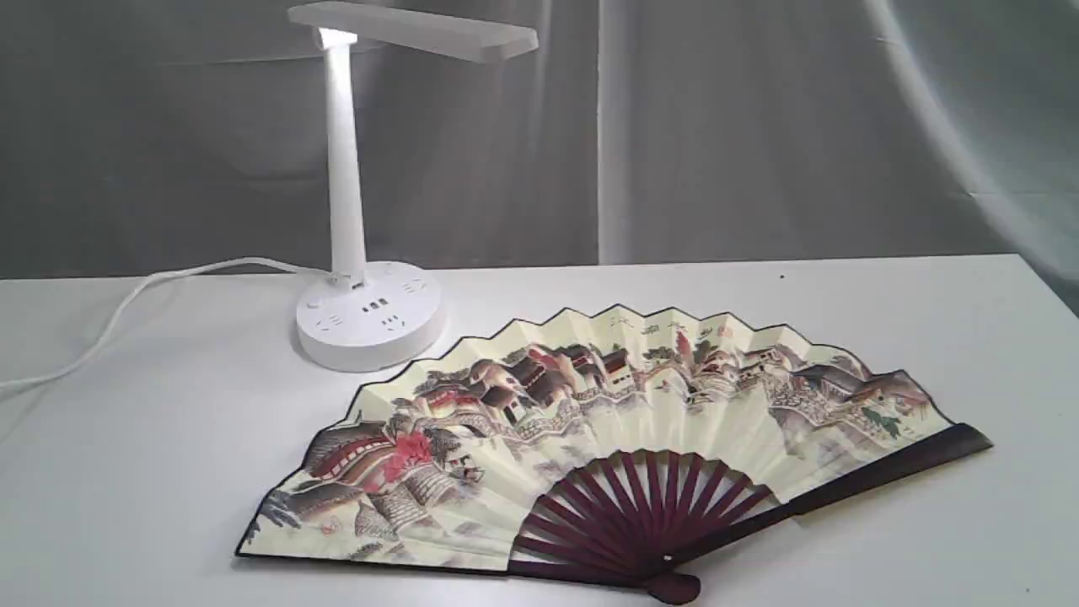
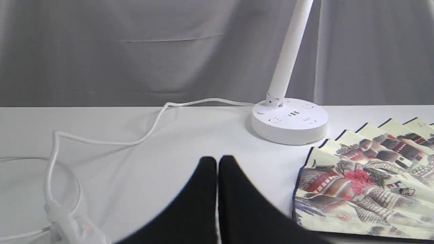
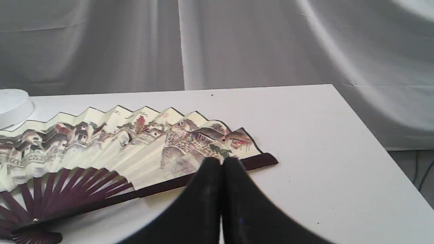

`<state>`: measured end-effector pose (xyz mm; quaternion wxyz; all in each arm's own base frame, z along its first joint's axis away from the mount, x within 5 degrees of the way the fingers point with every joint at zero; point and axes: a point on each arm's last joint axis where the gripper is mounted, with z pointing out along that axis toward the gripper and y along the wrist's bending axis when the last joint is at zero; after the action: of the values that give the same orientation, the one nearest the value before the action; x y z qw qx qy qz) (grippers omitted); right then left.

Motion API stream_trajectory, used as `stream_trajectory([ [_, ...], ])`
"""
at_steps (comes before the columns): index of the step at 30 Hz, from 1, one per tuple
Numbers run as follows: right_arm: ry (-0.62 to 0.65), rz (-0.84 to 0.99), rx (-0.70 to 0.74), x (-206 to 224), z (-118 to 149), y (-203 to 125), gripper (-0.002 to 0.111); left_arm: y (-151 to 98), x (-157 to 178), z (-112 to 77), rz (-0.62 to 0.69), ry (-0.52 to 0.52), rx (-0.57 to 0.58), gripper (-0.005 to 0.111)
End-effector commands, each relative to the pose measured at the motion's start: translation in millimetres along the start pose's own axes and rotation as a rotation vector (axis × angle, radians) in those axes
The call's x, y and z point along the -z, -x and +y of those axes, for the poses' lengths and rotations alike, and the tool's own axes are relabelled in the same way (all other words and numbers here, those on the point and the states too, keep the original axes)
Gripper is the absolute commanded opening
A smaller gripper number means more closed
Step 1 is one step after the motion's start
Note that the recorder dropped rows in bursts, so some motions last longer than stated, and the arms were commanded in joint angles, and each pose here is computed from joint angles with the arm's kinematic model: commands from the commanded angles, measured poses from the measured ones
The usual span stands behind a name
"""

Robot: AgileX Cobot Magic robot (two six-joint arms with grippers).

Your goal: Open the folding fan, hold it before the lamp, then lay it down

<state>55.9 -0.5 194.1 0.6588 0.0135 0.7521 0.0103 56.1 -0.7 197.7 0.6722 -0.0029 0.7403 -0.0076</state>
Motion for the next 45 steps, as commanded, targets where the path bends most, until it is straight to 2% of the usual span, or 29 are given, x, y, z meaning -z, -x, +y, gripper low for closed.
stream_trajectory([
  [1, 0.003, 0.002, 0.003, 0.1, 0.2, -1.0, 0.0, -1.0, -0.1, -0.1, -0.002, -0.002, 0.003, 0.0],
  [45, 0.003, 0.01, 0.013, 0.1, 0.2, -1.8, 0.0, -1.0, -0.1, -0.1, -0.002, -0.002, 0.002, 0.0],
])
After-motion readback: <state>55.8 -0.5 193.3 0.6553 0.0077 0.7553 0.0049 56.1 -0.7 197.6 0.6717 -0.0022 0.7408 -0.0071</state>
